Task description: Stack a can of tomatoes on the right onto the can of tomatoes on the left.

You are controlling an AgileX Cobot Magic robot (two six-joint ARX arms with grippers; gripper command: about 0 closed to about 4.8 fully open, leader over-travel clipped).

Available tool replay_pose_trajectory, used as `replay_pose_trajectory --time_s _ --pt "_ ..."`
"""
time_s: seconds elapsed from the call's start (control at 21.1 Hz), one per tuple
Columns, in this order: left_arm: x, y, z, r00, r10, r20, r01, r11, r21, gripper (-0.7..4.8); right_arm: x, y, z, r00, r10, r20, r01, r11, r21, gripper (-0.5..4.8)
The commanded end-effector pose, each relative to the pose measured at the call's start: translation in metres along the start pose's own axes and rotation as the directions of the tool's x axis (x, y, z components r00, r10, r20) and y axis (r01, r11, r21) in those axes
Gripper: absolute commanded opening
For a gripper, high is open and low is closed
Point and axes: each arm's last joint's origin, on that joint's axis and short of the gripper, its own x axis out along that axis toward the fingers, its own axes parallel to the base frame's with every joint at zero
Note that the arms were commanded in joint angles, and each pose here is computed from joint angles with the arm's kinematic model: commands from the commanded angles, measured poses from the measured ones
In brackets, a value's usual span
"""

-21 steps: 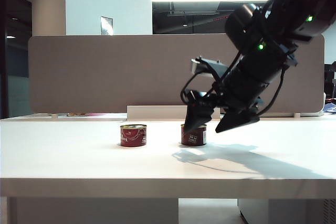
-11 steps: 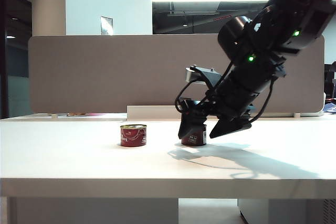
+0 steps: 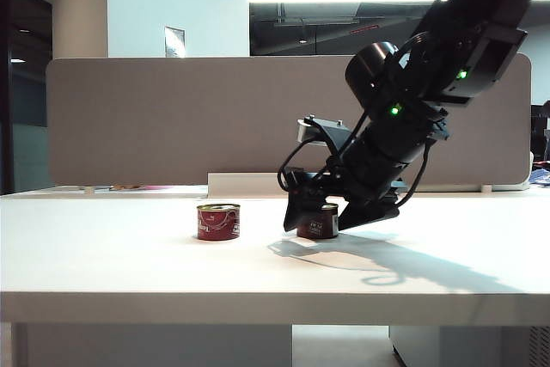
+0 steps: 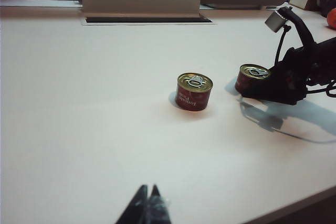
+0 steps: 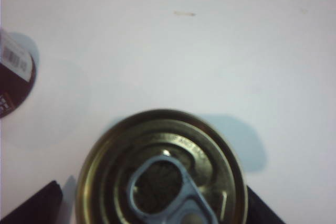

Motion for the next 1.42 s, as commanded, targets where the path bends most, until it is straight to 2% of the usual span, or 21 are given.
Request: replay_pose_trajectory --time_s 0.05,0.24,0.47,0.62,0.76,0.85,1.04,1.23,1.42 --pt "0.0 0.0 0.0 1.0 -0.002 -0.007 0.002 1.0 -0.002 -0.06 0.001 0.0 0.008 0.998 -0.003 0.067 0.004 1.0 -0.007 4.58" --pt "0.0 0.0 0.0 1.0 -0.002 -0.007 0.002 1.0 -0.002 -0.06 0.001 0.0 0.011 0.995 -0.002 0.097 0.004 1.0 -0.011 3.8" --pt "0.0 0.0 0.0 1.0 -0.002 -0.007 0.002 1.0 -0.002 -0.06 0.001 0.0 0.011 0.995 -0.003 0.103 0.004 1.0 -0.012 2.39" --pt "0.0 0.0 0.0 1.0 -0.003 -0.007 0.003 1.0 -0.003 -0.06 0.001 0.0 0.012 0.994 -0.002 0.109 0.004 1.0 -0.013 1.95" --pt "0.0 0.0 0.0 1.0 -0.003 -0.007 0.003 1.0 -0.006 -0.06 0.001 0.0 0.012 0.993 0.001 0.114 0.001 1.0 -0.015 1.65" --pt "0.0 0.0 0.0 1.0 -0.003 -0.007 0.003 1.0 -0.006 -0.06 -0.002 0.001 0.015 0.992 0.025 0.124 -0.023 1.0 -0.019 1.66" --pt "0.0 0.0 0.0 1.0 -0.003 -0.007 0.003 1.0 -0.006 -0.06 -0.005 0.018 0.032 0.986 0.079 0.148 -0.072 0.996 -0.051 1.66" --pt "0.0 0.0 0.0 1.0 -0.003 -0.007 0.003 1.0 -0.006 -0.06 -0.009 0.046 0.064 0.973 0.131 0.189 -0.107 0.985 -0.135 1.66" --pt "0.0 0.0 0.0 1.0 -0.003 -0.007 0.003 1.0 -0.006 -0.06 -0.011 0.057 0.079 0.965 0.152 0.215 -0.121 0.981 -0.153 1.66"
